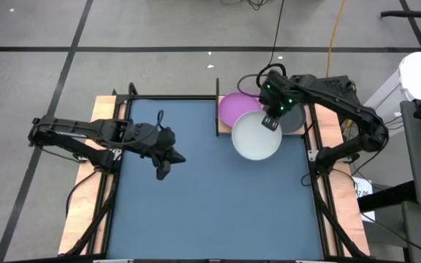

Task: Place and stack plates onto a shelf
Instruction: Stack the gray plate on top of the black plate on the shelf

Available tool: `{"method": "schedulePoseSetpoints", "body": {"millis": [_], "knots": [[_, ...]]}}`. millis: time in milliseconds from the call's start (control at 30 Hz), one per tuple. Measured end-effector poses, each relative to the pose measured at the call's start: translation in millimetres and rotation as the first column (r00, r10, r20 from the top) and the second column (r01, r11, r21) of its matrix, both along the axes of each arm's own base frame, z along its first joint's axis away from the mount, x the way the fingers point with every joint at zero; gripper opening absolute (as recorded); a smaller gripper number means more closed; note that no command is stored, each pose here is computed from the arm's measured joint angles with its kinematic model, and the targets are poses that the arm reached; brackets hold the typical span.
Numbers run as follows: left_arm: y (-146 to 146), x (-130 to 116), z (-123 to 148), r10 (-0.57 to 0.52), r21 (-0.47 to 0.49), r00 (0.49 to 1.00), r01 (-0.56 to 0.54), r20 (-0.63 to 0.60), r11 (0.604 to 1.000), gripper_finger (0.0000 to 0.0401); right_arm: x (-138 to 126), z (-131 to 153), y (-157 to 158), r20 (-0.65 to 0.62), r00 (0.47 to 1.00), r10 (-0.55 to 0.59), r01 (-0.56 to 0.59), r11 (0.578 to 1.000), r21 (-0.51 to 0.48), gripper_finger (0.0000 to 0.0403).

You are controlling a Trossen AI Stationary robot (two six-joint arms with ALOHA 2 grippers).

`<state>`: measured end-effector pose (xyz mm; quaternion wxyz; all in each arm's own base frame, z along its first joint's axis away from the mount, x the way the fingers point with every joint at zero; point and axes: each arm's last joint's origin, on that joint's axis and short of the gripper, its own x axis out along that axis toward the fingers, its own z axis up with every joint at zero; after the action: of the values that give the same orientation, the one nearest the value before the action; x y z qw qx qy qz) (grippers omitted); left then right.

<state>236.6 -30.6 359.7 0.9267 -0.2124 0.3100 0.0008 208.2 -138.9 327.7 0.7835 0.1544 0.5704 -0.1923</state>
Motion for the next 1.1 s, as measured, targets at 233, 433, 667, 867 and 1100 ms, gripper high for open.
{"method": "schedulePoseSetpoints", "body": {"millis": [233, 433, 667, 867, 1100], "knots": [[13, 1, 0, 0.017, 0.07, 1.0, -0.017, 0.002, 0.997, 0.0004, -19, -5, -26, -0.107, 0.989, -0.101, 0.096, 0.994, -0.057, 0.0], [28, 1, -1, 0.086, 0.089, 0.996, -0.085, -0.001, 0.992, 0.0004, -38, -6, -47, -0.144, 0.968, -0.204, 0.189, 0.976, -0.109, 0.0], [41, 1, -1, 0.141, 0.088, 0.99, -0.14, 0.0, 0.986, 0.0004, -61, -5, -69, -0.159, 0.939, -0.306, 0.281, 0.946, -0.164, 0.0], [46, 1, -1, 0.155, 0.079, 0.988, -0.155, 0.0, 0.985, 0.0004, -77, -5, -81, -0.147, 0.914, -0.379, 0.354, 0.919, -0.174, 0.0], [47, 1, 0, 0.154, 0.061, 0.988, -0.154, 0.005, 0.986, 0.0004, -86, -5, -87, -0.151, 0.91, -0.386, 0.359, 0.916, -0.18, 0.0]]}}
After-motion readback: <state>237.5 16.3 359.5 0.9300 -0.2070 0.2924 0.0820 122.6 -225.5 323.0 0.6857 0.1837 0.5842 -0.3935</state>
